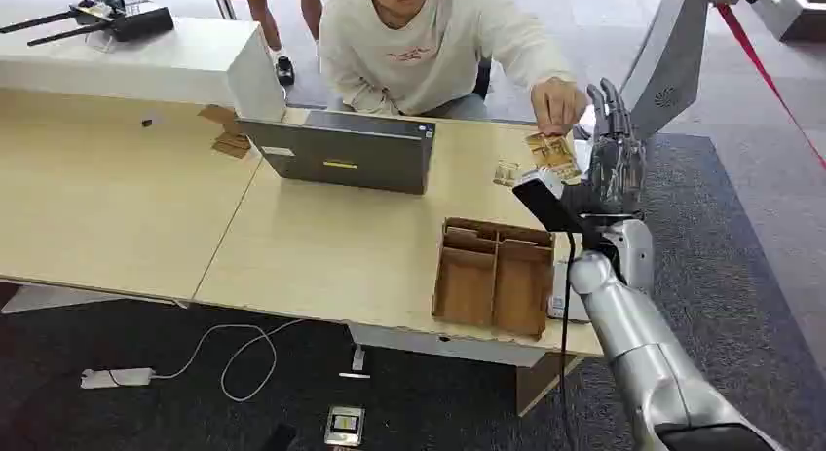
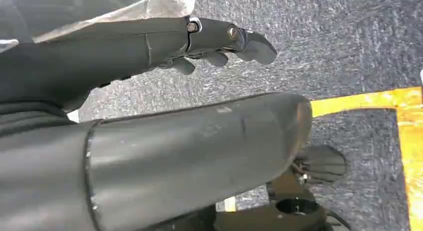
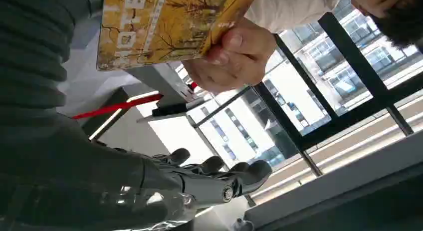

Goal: Pass the card to the sensor for recognition and then transmit it.

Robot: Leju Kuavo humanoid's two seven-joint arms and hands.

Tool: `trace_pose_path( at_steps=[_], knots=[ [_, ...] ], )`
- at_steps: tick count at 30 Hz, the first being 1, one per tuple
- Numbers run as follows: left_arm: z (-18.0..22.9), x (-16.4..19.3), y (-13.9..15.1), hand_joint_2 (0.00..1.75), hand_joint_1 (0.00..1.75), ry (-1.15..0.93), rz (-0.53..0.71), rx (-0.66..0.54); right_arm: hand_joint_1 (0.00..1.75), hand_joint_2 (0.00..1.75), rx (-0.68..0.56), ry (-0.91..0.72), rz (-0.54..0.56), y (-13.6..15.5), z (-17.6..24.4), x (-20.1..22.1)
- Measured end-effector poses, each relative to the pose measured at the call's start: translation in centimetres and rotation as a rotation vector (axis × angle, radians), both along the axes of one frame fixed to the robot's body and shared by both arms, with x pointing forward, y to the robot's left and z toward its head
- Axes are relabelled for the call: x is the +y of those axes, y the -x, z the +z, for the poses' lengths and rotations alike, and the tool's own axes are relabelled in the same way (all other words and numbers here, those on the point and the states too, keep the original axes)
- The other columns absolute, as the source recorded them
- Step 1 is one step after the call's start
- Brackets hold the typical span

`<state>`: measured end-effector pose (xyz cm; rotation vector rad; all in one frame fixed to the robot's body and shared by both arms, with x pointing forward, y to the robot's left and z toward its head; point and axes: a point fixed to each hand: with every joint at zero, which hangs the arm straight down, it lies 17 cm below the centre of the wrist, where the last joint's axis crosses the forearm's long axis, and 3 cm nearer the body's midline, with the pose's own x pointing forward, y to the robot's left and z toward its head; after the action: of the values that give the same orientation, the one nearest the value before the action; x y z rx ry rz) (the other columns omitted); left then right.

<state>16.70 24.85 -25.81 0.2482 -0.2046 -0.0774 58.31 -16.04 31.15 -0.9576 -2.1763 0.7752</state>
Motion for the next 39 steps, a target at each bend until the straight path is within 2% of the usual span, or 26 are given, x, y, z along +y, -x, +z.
trace_pose_path(
  at_steps=[7, 15, 16, 17, 18, 39],
  knots=[
    [0.2, -0.2, -0.4, 0.00, 0.00, -0.023, -0.008, -0.037, 0.00, 1.75, -0.011, 0.035, 0.025, 0.1, -0.4, 0.7],
    [0.0, -0.1, 0.6, 0.00, 0.00, -0.050, -0.008, -0.059, 0.00, 1.75, -0.021, 0.012, 0.037, 0.0, -0.1, 0.6],
    [0.0, -0.2, 0.8, 0.00, 0.00, -0.048, -0.008, -0.056, 0.42, 1.75, -0.023, 0.006, 0.035, -0.1, 0.1, 0.5],
    [0.0, -0.3, 0.9, 0.00, 0.00, -0.048, -0.007, -0.055, 1.66, 1.75, -0.026, 0.001, 0.035, -0.1, 0.3, 0.4],
    [0.0, -0.3, 1.0, 0.00, 0.00, -0.048, -0.007, -0.054, 1.75, 1.75, -0.028, -0.006, 0.036, -0.2, 0.5, 0.3],
    [-0.1, -0.5, 1.3, 0.00, 0.00, -0.044, 0.009, -0.040, 1.75, 1.75, -0.026, -0.121, 0.040, -1.1, 2.1, -0.6]
  ],
)
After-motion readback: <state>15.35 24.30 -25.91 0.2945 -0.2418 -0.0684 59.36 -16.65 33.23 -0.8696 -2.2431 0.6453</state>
